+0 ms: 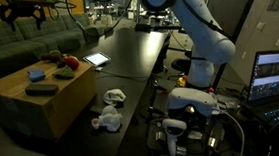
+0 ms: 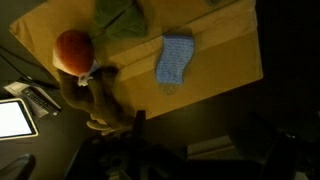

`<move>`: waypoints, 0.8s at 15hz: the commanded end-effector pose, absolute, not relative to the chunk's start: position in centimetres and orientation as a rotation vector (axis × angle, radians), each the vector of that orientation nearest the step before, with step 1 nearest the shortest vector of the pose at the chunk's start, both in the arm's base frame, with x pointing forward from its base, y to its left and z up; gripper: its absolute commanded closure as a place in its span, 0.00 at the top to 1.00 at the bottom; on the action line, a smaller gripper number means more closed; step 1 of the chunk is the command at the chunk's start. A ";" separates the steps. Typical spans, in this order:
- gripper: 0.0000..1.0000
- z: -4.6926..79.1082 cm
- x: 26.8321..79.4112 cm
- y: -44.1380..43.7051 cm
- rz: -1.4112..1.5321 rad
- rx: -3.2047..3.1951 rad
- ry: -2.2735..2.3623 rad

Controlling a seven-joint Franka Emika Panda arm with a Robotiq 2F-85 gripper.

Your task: Pick up all the objects on the box and put them on table, then pick up the all the objects on the table and put them on the box

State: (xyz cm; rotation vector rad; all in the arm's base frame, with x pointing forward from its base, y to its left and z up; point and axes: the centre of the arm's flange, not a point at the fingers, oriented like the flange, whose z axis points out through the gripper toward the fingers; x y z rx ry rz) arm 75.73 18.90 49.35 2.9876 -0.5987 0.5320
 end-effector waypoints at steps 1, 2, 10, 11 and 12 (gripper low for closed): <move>1.00 50.1 67.9 16.5 0.418 2.987 -0.598; 1.00 50.3 67.2 16.3 0.391 2.987 -0.586; 1.00 49.8 60.8 14.1 0.224 3.023 -0.572; 1.00 49.6 59.9 13.8 0.205 3.027 -0.560; 1.00 49.1 59.0 13.3 0.199 3.030 -0.544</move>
